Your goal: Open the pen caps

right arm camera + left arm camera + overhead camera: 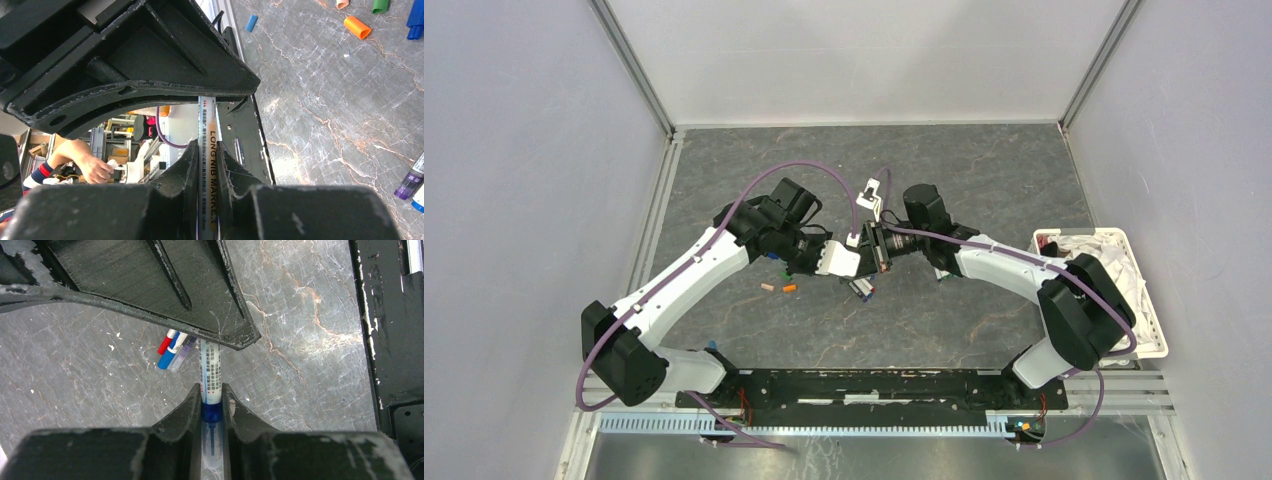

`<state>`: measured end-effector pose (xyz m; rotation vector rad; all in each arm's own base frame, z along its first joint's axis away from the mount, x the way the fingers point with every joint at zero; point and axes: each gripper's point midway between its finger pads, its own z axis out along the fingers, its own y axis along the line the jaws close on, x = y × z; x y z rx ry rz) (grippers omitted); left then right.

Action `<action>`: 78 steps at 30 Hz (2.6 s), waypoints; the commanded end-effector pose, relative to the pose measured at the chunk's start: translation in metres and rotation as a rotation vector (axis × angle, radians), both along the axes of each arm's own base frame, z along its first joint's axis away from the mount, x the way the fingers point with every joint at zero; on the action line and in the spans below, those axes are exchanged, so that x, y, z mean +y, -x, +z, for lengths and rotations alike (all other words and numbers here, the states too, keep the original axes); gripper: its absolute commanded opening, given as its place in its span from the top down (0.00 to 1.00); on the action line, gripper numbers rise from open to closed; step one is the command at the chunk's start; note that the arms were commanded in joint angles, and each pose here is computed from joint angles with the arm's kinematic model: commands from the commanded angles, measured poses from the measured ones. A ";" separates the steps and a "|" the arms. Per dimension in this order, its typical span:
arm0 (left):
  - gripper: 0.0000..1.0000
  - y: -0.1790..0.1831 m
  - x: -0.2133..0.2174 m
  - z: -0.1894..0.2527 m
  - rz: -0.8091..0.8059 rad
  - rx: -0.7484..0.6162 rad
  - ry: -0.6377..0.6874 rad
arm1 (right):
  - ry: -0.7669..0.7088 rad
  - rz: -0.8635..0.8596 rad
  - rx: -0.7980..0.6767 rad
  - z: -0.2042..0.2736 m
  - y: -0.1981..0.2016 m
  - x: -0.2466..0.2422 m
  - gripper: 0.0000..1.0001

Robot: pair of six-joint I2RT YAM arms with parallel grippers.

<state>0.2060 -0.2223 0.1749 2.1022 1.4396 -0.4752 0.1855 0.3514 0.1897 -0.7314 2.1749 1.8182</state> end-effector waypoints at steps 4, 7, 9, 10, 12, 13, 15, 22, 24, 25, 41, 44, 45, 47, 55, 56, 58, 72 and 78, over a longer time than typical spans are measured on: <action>0.98 0.006 0.001 0.008 -0.028 -0.005 0.005 | -0.014 0.009 -0.034 0.004 -0.001 0.017 0.66; 0.98 0.008 -0.001 0.012 -0.036 0.004 0.014 | -0.030 0.061 -0.038 0.009 0.004 0.035 0.62; 0.98 0.012 0.000 0.014 -0.054 0.010 0.017 | -0.049 0.085 -0.031 0.011 0.006 0.042 0.62; 0.98 0.014 0.000 0.014 -0.063 0.013 0.017 | -0.058 0.097 -0.024 0.012 0.006 0.045 0.62; 0.98 0.019 0.002 0.015 -0.087 0.021 0.012 | -0.079 0.111 -0.005 0.015 0.007 0.049 0.63; 0.98 0.021 0.003 0.016 -0.099 0.025 0.011 | -0.093 0.118 0.002 0.018 0.007 0.050 0.64; 0.98 0.026 0.004 0.016 -0.125 0.031 0.010 | -0.128 0.133 0.011 0.026 0.007 0.054 0.65; 0.98 0.036 0.001 0.017 -0.177 0.038 0.005 | -0.212 0.190 0.041 0.046 0.009 0.063 0.71; 0.98 0.037 -0.001 0.018 -0.181 0.041 0.010 | -0.209 0.200 0.048 0.043 0.010 0.067 0.77; 0.98 0.036 -0.002 0.019 -0.181 0.041 0.013 | -0.209 0.204 0.051 0.043 0.010 0.070 0.81; 0.98 -0.076 0.176 0.022 0.145 -0.165 -0.245 | 0.259 0.011 0.166 -0.103 0.058 -0.059 1.00; 0.98 -0.056 0.150 0.025 0.088 -0.070 -0.228 | 0.184 0.001 0.139 -0.085 0.057 -0.055 1.00; 0.98 -0.053 0.128 0.025 0.051 -0.112 -0.219 | 0.222 0.026 0.111 -0.089 0.055 -0.055 1.00; 0.98 -0.054 0.114 0.017 0.009 -0.191 -0.245 | 0.223 0.048 0.118 -0.087 0.056 -0.054 1.00; 0.86 -0.005 0.051 0.022 -0.059 -0.073 -0.132 | 0.109 0.091 0.040 -0.039 0.030 -0.024 1.00; 0.68 0.002 0.045 0.021 -0.061 -0.053 -0.116 | 0.085 0.105 0.035 -0.031 0.029 -0.018 1.00; 0.48 0.007 0.034 0.024 -0.039 -0.034 -0.062 | 0.032 0.117 0.021 -0.017 0.027 -0.007 1.00; 0.25 0.027 0.006 0.018 -0.099 0.045 0.031 | -0.165 0.200 0.048 0.031 0.032 0.044 1.00; 0.39 0.031 0.004 0.015 -0.136 0.045 0.025 | -0.201 0.221 0.072 0.037 0.028 0.056 1.00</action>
